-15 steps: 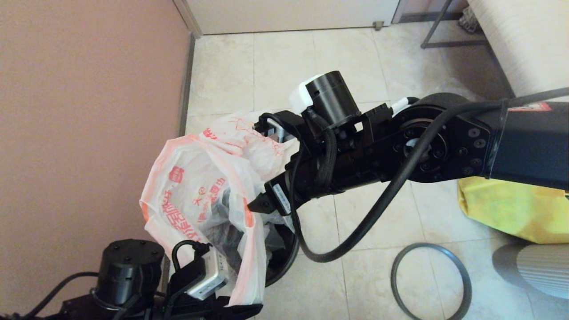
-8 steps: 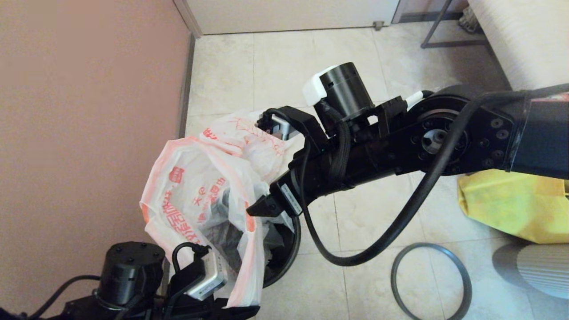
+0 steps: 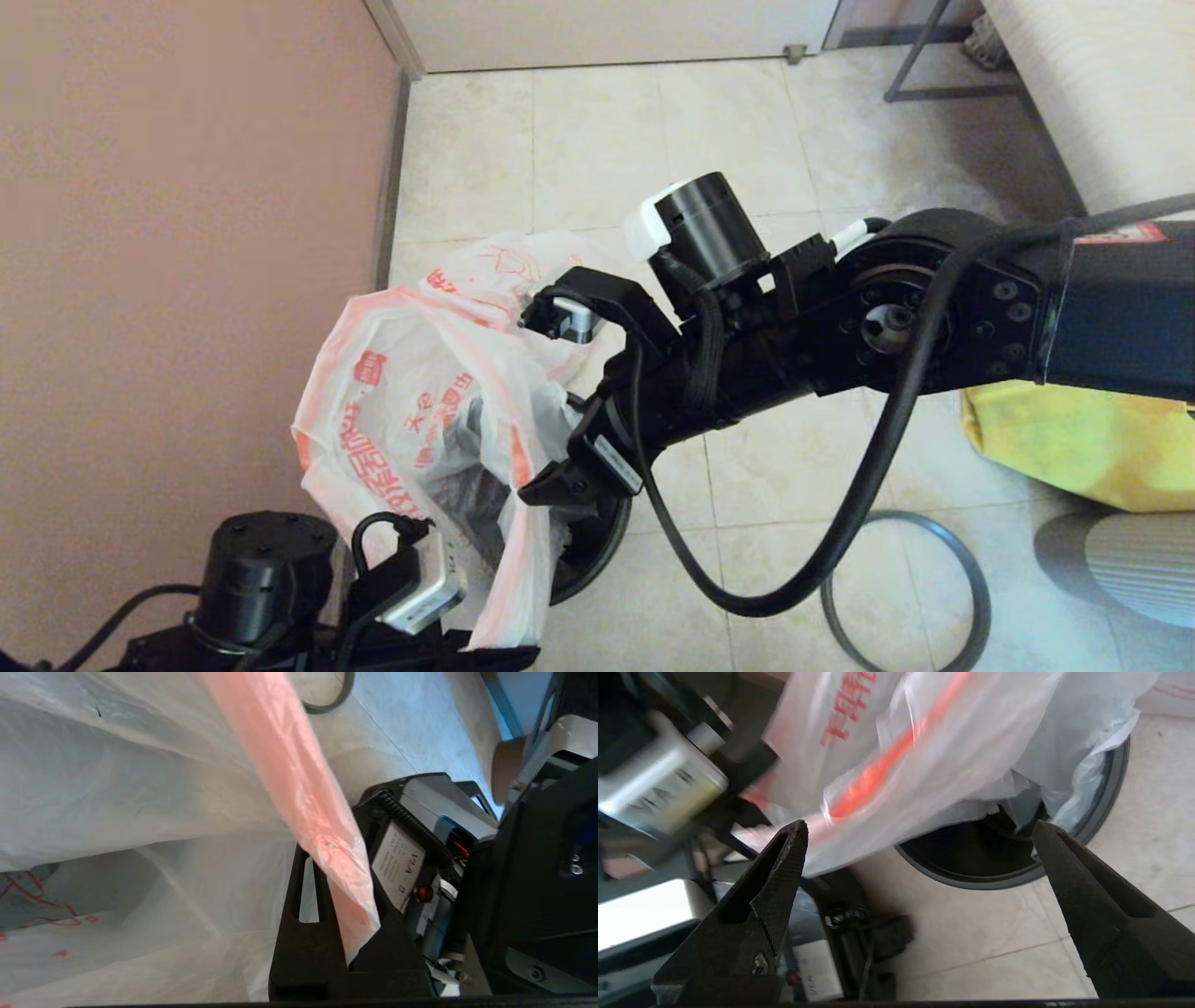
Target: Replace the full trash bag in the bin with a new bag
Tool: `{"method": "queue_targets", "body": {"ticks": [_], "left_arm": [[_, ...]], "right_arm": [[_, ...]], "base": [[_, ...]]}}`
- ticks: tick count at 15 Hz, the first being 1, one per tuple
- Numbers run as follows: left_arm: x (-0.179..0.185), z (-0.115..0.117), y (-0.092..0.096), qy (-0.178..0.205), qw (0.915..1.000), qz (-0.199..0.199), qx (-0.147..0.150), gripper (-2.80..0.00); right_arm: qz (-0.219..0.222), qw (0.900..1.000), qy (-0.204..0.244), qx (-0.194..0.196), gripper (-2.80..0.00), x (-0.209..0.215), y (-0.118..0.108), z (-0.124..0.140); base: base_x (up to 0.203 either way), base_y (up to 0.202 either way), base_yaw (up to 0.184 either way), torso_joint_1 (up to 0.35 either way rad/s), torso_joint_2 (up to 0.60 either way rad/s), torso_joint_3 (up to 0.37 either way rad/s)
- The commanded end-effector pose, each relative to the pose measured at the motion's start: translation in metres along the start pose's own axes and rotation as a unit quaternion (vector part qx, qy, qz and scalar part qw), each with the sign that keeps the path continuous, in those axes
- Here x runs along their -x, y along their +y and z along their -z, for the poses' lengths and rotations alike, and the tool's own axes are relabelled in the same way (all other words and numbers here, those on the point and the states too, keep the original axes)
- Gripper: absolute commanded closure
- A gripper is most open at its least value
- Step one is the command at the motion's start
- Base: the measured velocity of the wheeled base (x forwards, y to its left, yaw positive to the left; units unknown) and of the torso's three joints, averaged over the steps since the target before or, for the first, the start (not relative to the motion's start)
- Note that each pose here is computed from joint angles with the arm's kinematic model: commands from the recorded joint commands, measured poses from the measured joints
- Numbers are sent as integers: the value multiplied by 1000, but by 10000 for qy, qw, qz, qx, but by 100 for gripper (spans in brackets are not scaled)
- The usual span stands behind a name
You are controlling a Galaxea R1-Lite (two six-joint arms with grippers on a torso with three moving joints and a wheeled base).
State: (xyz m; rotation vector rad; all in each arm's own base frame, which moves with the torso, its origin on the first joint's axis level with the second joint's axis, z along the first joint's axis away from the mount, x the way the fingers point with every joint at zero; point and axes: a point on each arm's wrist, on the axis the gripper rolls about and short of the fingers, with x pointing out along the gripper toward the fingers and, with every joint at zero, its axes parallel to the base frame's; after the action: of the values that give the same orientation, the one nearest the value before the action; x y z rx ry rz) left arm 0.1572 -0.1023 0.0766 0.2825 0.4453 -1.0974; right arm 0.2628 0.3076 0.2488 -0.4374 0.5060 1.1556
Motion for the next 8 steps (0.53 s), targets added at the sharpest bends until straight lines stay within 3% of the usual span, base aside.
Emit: {"method": "queue_targets", "body": {"ticks": [1,3,8], "left_arm": [[3,6,0,-35,10000,-34,30,0],[6,12,-2,-130,9998,149,77,0],[-10,33,2,113,9995,223,189,0]], "right_arm": [[-12,9999,101,75,-280,-9,-1,4],[-26,9998,86,154,-280,-16,-1,3],[-41,9998,-23,207,-280,-23,1,-5]], "base": [[0,0,0,0,0,0],[0,0,0,0,0,0],[0,0,0,0,0,0]]}}
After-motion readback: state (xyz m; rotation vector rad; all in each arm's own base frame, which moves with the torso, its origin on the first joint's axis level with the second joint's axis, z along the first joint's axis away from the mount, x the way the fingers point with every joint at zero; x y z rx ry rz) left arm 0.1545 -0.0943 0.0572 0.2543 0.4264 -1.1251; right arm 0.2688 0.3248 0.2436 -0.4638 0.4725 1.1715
